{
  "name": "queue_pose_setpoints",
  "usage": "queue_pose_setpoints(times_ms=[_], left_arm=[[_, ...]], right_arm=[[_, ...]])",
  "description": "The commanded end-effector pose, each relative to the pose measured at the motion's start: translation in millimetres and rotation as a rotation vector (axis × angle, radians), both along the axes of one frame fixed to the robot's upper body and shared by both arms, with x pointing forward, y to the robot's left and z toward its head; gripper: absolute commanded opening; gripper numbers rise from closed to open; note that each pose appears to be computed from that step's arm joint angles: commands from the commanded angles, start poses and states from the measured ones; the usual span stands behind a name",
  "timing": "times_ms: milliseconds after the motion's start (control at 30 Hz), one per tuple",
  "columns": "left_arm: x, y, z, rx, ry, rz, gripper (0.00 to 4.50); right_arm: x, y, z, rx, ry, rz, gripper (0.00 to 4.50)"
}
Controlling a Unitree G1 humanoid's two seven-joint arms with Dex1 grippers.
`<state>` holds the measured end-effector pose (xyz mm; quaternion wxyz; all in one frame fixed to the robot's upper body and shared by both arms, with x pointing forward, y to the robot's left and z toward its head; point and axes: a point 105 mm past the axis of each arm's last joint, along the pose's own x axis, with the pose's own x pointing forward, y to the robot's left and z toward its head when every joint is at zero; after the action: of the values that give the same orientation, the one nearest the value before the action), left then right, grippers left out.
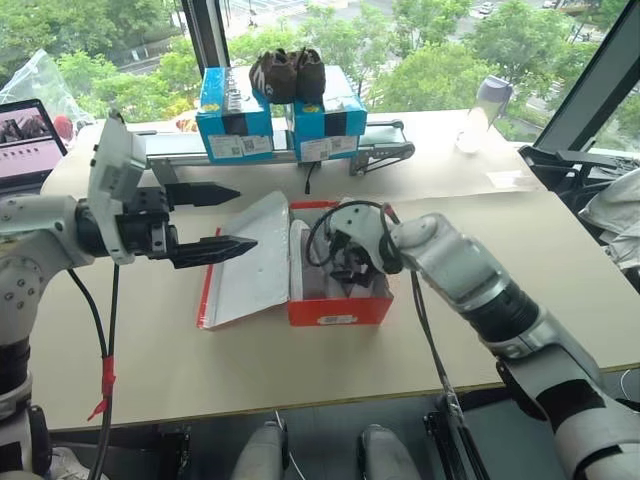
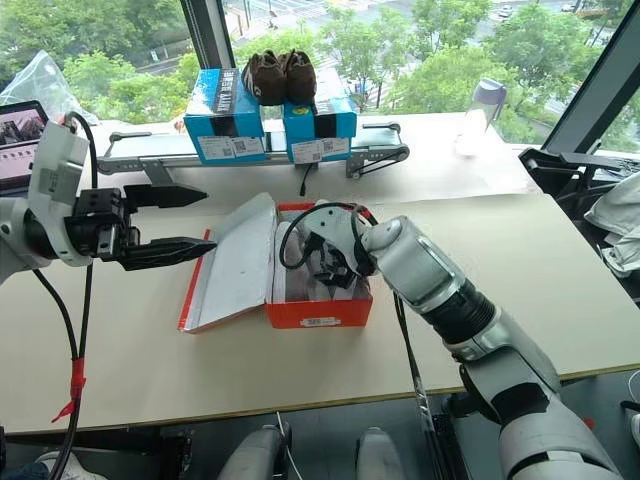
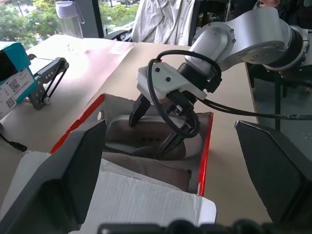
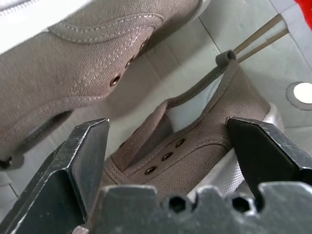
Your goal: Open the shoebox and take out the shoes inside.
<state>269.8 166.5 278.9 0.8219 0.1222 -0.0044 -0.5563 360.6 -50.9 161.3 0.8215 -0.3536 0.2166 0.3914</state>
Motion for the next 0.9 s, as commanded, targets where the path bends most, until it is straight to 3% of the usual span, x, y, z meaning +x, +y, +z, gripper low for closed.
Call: queue_pose_setpoints(times_ms=[33,233,367,633,900], left_arm=[[-5.6,-0.4,9.7,-0.009,-0.046,-0.005,4.5],[-5.8,-0.4,8.7,-0.011,-0.045,0.0,4.5],[-6.4,-0.7,8.7,-0.014,-0.042,0.001,4.5],[-6.0,-1.4,8.3,-0.018,-0.043,0.002,4.5],[-5.4,-1.7,7.8,-0.019,-0.042,0.001,4.5]], right_arm=[[-5.8,0.4,-10.7,-0.028,0.036,0.029,4.47],[-8.4,4.2,-11.3,-0.068,0.014,0.069,4.47],[-6.7,10.4,12.4,-0.061,-0.057,0.089,4.47],[-8.3,13.6,34.1,-0.056,-0.103,0.12,4.47],[-10.5,14.0,31.8,-0.063,-0.086,0.128,4.47]])
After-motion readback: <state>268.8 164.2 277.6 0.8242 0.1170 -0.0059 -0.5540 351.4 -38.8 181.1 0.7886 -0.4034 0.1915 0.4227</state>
